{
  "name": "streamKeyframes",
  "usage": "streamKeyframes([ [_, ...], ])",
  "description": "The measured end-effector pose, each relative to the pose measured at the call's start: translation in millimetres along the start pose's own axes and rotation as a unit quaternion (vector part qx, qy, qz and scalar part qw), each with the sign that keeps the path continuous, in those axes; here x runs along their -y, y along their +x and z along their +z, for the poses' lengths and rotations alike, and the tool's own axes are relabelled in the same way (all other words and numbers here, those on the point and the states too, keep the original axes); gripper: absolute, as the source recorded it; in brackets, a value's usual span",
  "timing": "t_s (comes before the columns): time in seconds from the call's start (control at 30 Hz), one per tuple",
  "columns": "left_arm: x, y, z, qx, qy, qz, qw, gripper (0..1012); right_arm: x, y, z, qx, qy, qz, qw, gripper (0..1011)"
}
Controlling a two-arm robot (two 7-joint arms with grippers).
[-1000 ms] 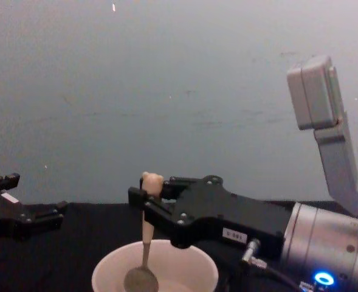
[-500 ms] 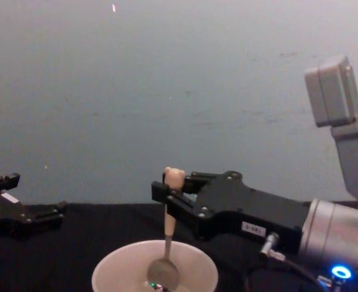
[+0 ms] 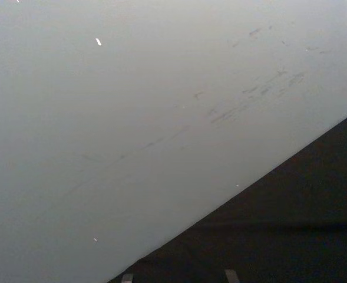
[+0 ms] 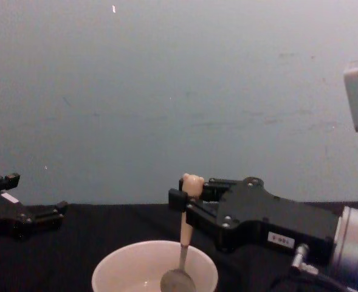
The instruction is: Pick up the stirring spoon with one hand, stir inside the cup, then place it back in its original position.
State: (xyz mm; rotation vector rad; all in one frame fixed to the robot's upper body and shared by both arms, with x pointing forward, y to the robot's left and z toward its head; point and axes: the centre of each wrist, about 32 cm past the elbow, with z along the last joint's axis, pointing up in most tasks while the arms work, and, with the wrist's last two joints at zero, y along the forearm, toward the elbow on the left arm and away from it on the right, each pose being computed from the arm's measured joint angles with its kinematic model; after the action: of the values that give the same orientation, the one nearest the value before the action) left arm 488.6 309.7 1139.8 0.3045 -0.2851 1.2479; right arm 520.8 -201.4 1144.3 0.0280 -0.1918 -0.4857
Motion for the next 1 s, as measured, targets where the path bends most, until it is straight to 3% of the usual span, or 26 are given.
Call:
streamKeyframes([
  [0.27, 0.0, 0.0, 0.0, 0.0, 0.0, 0.0, 1.0, 1001, 3.3, -6.1, 0.2, -0.005, -0.002, 0.012, 0.9999, 188],
  [0.6, 0.0, 0.0, 0.0, 0.0, 0.0, 0.0, 1.0, 1001, -3.9, -15.8, 1.0, -0.011, 0.004, 0.039, 0.9992, 188],
  [1.0, 0.0, 0.0, 0.0, 0.0, 0.0, 0.0, 1.0, 1001, -20.7, -14.6, -0.6, -0.01, 0.008, 0.04, 0.9991, 188],
])
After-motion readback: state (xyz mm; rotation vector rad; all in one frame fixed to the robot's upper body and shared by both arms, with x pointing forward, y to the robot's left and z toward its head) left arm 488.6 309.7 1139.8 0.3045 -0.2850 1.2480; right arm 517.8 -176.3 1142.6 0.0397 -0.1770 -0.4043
